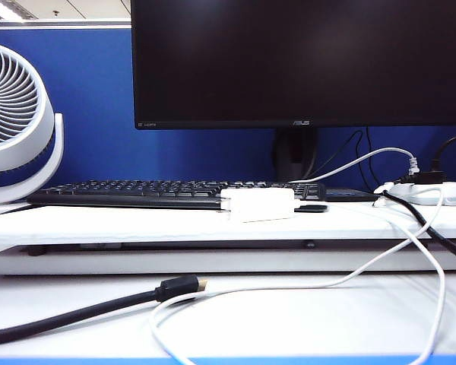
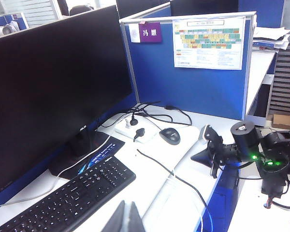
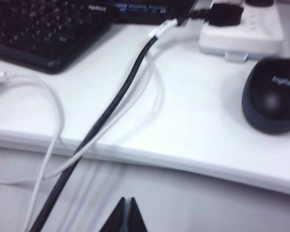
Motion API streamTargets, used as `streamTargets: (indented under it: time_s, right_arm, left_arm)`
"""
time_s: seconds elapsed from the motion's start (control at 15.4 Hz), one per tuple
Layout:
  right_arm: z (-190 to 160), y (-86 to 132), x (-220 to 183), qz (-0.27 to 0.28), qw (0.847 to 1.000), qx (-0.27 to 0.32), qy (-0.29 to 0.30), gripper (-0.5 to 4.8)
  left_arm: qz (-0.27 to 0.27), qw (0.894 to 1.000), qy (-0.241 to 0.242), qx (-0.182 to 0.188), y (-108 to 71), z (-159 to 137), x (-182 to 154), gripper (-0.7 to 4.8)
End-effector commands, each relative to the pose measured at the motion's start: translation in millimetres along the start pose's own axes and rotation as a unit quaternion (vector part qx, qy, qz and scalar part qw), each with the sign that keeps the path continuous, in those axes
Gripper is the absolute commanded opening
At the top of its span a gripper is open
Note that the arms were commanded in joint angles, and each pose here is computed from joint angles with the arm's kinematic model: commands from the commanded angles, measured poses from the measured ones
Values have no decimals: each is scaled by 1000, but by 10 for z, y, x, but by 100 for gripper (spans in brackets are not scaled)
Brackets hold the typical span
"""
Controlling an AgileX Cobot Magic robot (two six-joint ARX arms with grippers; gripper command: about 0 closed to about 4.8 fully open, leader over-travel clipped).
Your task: Pick up the Type-C charging cable and the charging base, insert one end of the Type-C charger into the corresponding slot on the base, and finally place the plugged-in charger back on the table.
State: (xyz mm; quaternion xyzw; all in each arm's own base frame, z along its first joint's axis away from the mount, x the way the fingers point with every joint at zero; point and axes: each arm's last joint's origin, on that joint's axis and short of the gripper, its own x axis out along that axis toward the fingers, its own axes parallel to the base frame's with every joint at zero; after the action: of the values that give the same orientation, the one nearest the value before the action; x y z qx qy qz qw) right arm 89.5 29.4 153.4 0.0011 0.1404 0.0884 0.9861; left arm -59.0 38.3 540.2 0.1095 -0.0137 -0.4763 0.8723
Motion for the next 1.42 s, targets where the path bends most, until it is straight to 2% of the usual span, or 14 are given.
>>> streamTargets:
  time_s: [0.06, 0.19, 0.26, 0.32, 0.39, 0.45, 0.52, 0.58, 0.71, 0.78, 0.84, 0.97, 1.1, 1.42]
  right_arm:
    - [-73, -1, 18, -1, 1000, -1, 21, -6]
    - [-72, -1, 18, 0, 1000, -1, 21, -5]
    - [-69, -1, 16, 1, 1000, 15, 19, -5]
    - [-68, -1, 15, 0, 1000, 15, 18, -5]
    - [-68, -2, 15, -1, 1000, 15, 18, -5]
    - [-68, -1, 15, 0, 1000, 15, 18, -5]
    - [-68, -1, 15, 0, 1000, 15, 18, -5]
    - [-68, -2, 14, -1, 1000, 15, 18, -5]
    - [-68, -1, 14, 0, 1000, 15, 18, -5]
    - [-68, -2, 14, -1, 1000, 15, 18, -5]
    - [-68, -2, 14, -1, 1000, 15, 17, -5]
    - [-68, -2, 14, 0, 1000, 15, 17, -5]
    - [-68, -2, 14, -1, 1000, 15, 17, -5]
    - [-68, -2, 14, -1, 1000, 15, 17, -5]
  left_arm:
    - [-1, 1000, 8, -5, 9, -15, 36, -5]
    - [-9, 999, 39, -15, 43, -81, 197, -5]
    - [-18, 997, 72, -26, 111, -180, 495, -5]
    - [-21, 996, 83, -26, 185, -280, 806, -6]
    - [-31, 996, 78, -26, 220, -336, 983, -5]
    - [-64, 996, 55, -26, 281, -500, 1374, -6]
    - [-71, 996, 49, -25, 307, -616, 1562, -6]
    - [-76, 994, 68, -38, 364, -1206, 2190, -5]
    - [-67, 993, 72, -60, 362, -1685, 2488, -6]
    - [-21, 994, 68, -78, 347, -2401, 2546, -6]
    - [19, 993, 78, -84, 371, -2614, 2419, -6]
    - [105, 985, 99, -93, 396, -2957, 2192, -5]
    - [161, 976, 109, -101, 378, -3236, 2010, -6]
    - [252, 955, 112, -112, 263, -3715, 1778, -6]
